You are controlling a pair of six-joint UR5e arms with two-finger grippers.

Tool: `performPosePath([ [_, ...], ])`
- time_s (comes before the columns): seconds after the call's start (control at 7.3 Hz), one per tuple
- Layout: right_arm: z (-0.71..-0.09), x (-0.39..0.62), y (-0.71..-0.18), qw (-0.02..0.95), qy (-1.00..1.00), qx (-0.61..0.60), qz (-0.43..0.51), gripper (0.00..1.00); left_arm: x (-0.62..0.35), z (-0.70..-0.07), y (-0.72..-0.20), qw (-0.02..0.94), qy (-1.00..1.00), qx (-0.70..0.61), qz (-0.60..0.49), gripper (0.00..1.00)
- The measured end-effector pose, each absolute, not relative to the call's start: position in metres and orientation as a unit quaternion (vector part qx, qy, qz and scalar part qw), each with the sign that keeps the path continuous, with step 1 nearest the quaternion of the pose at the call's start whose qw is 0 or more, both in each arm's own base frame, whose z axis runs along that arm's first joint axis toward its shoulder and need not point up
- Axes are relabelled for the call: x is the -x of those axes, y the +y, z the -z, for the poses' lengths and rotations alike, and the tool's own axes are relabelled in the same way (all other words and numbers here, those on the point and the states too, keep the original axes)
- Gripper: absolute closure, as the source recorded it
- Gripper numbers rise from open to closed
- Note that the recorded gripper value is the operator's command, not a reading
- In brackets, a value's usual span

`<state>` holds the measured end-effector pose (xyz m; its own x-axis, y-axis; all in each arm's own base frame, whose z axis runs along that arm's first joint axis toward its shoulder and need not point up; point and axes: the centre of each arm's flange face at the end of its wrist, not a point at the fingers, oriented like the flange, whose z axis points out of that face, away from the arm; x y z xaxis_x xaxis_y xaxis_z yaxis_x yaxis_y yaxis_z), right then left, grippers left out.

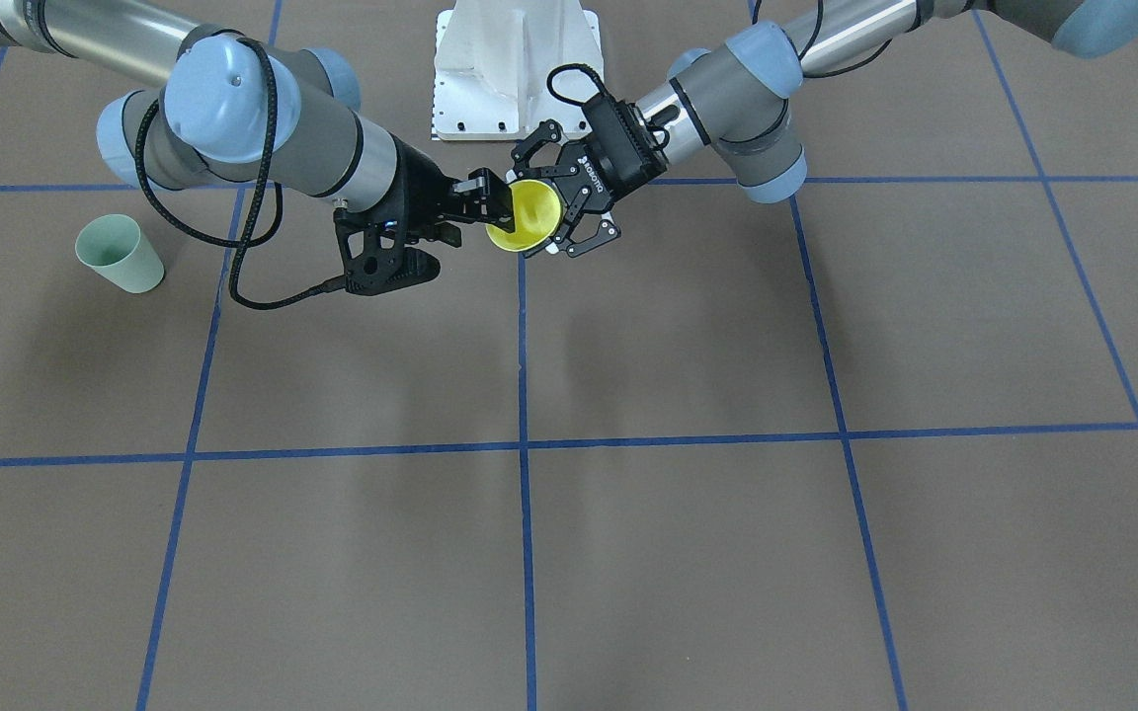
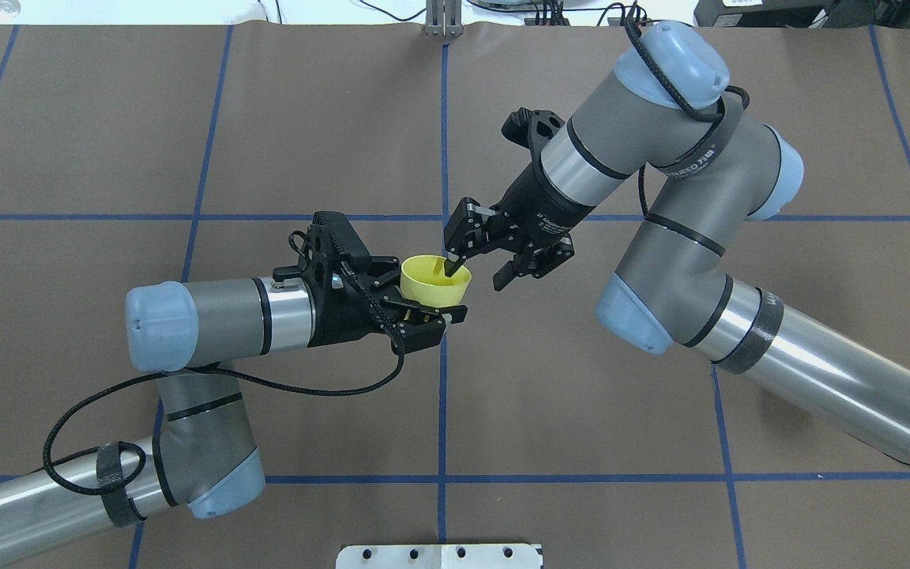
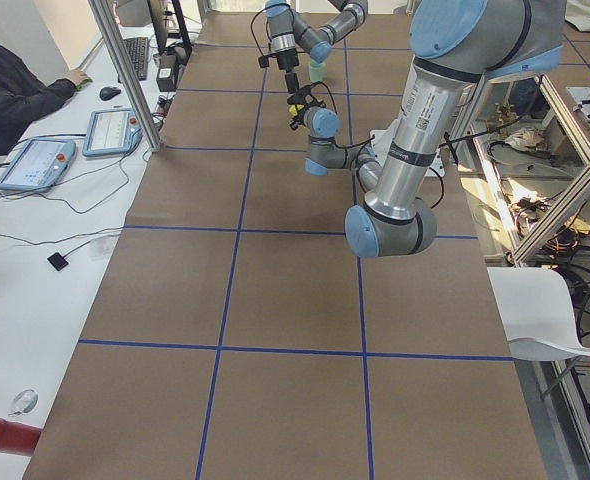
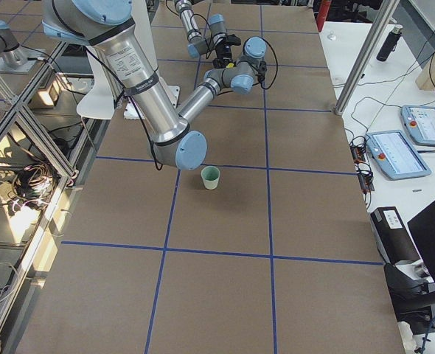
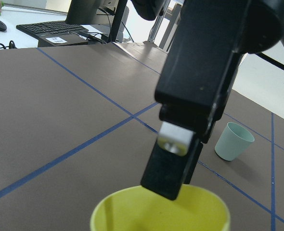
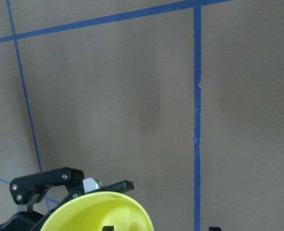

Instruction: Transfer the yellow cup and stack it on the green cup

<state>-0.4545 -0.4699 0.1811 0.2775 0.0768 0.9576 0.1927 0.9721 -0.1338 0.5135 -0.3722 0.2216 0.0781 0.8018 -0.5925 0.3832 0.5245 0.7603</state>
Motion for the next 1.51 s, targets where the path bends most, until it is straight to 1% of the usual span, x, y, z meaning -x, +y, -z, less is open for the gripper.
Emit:
performPosePath([
  [0.27, -0.1828, 0.459, -0.4675, 0.792, -0.598, 0.116, 0.038, 0.3, -0.5135, -0.2209, -0.3722, 0.578, 0.655, -0.452, -0.18, 1.0],
  [0.55, -0.1822, 0.4608, -0.4655, 0.792, -0.598, 0.116, 0.04, 0.42, -0.5135, -0.2207, -0.3723, 0.578, 0.656, -0.452, -0.179, 1.0],
  [0.96, -0.1806, 0.4616, -0.4629, 0.791, -0.6, 0.116, 0.043, 0.51, -0.5136, -0.2195, -0.3724, 0.578, 0.657, -0.451, -0.178, 1.0],
  [1.51, -0.1793, 0.4623, -0.4612, 0.79, -0.6, 0.116, 0.045, 0.72, -0.5135, -0.2178, -0.3727, 0.577, 0.658, -0.451, -0.177, 1.0],
])
